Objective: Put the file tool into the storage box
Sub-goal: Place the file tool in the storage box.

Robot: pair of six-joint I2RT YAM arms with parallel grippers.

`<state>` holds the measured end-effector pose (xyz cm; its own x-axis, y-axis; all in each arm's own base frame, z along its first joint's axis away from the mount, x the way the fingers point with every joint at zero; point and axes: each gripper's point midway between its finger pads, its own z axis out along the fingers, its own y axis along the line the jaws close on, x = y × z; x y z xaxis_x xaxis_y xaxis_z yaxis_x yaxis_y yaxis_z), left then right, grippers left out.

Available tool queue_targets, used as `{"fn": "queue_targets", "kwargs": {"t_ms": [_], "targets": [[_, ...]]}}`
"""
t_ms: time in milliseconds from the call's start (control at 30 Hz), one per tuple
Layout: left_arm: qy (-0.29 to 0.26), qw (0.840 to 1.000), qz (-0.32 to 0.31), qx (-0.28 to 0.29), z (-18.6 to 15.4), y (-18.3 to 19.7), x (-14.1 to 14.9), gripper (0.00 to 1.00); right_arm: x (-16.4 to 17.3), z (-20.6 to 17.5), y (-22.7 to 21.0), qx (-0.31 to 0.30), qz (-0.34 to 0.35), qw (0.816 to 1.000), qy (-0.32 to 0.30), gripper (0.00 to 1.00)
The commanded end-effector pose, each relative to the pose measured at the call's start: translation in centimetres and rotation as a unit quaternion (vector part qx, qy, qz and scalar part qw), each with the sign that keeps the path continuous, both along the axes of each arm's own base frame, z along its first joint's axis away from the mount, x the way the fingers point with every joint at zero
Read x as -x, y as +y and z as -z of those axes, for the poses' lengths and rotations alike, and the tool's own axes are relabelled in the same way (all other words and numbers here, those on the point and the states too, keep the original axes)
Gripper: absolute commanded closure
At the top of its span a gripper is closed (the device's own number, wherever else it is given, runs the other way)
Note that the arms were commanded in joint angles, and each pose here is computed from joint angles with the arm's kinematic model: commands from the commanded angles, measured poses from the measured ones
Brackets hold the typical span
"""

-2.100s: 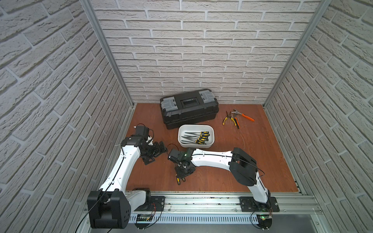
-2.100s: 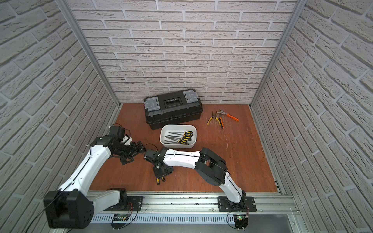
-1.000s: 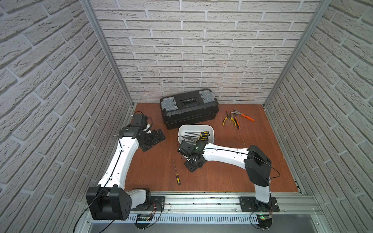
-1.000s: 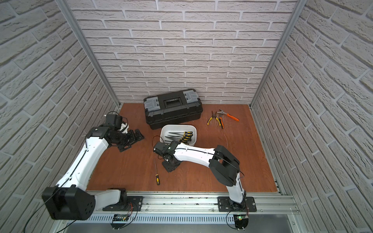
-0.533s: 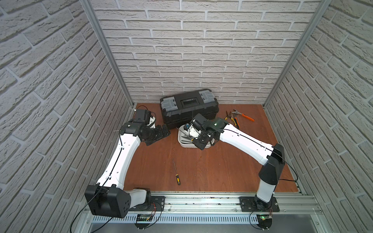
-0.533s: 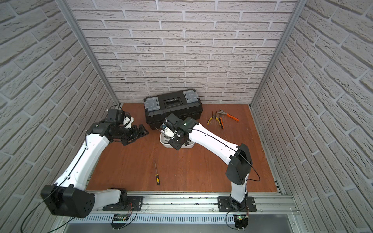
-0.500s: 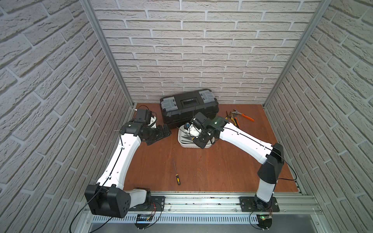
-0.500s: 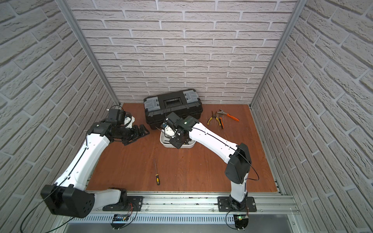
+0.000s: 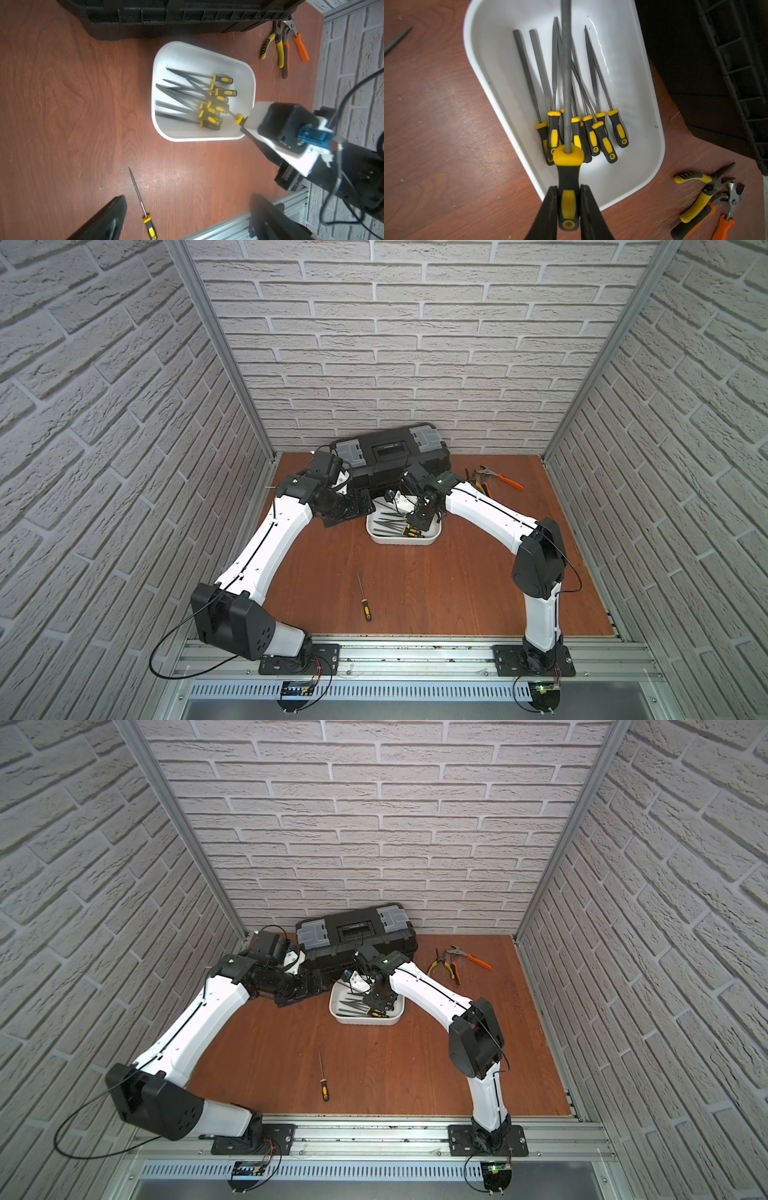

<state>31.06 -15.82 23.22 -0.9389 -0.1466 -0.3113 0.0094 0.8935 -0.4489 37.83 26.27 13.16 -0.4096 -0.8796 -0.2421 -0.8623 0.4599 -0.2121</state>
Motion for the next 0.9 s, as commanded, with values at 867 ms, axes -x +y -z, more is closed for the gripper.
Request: {"fn": "queue_targets", "kwargs": {"t_ms": [867], "targets": [[0.019,0.996,-0.034,-0.074,1.9,-3.7,-2.2,0.02,0.3,6.0,-1.0,-0.001,-0.026,0.999,0.045,0.68]]}}
